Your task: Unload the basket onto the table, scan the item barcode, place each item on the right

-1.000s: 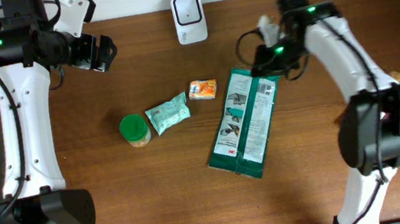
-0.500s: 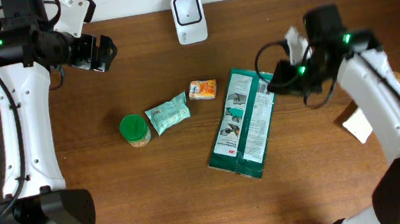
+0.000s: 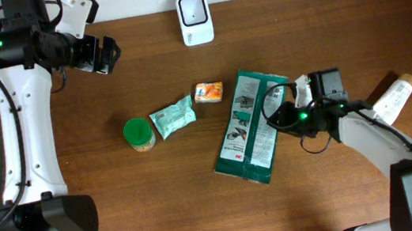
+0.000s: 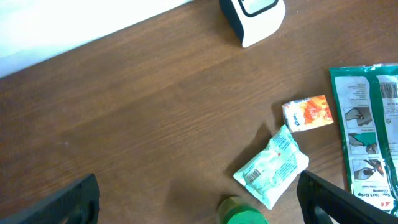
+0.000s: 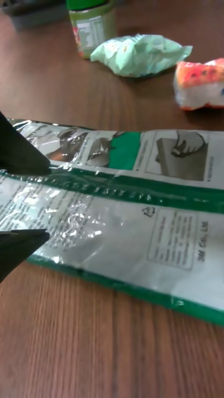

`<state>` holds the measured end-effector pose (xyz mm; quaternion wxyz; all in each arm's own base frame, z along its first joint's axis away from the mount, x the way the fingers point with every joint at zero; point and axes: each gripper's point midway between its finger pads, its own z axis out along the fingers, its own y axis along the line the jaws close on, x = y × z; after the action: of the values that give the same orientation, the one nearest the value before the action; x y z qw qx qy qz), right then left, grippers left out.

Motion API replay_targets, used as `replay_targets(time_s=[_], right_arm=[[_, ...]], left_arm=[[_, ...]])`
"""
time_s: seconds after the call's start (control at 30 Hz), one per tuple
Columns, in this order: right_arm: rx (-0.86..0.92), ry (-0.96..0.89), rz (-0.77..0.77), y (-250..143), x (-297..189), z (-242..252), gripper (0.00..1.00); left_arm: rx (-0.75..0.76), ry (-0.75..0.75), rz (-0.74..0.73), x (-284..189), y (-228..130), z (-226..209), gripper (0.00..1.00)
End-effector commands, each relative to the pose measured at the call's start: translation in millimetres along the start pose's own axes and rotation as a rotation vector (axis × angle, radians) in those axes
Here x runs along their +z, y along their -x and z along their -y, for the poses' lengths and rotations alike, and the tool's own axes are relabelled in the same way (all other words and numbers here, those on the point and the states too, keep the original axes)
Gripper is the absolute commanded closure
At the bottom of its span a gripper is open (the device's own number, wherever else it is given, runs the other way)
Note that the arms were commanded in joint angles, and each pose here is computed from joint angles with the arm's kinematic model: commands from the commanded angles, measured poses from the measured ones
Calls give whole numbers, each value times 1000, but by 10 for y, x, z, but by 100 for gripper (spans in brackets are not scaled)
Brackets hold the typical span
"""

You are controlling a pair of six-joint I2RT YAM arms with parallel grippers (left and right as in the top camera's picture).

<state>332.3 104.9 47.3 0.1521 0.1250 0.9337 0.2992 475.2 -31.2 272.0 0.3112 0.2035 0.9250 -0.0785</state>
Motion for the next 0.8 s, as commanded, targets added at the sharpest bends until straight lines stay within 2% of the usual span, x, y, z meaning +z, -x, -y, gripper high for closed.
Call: replay_targets(time_s=[0.0,0.27,0.77], right_arm=[[-29,43,-2,-62,23,-157,73],[-92,47,-1,-79,49,-208,72],[-94,46,-5,-88,49,-205,72]], left_arm=[[14,0,-2,5,-6,-7,1],[14,0,-2,5,-6,-7,1],[14,0,-2,5,-6,-8,1]])
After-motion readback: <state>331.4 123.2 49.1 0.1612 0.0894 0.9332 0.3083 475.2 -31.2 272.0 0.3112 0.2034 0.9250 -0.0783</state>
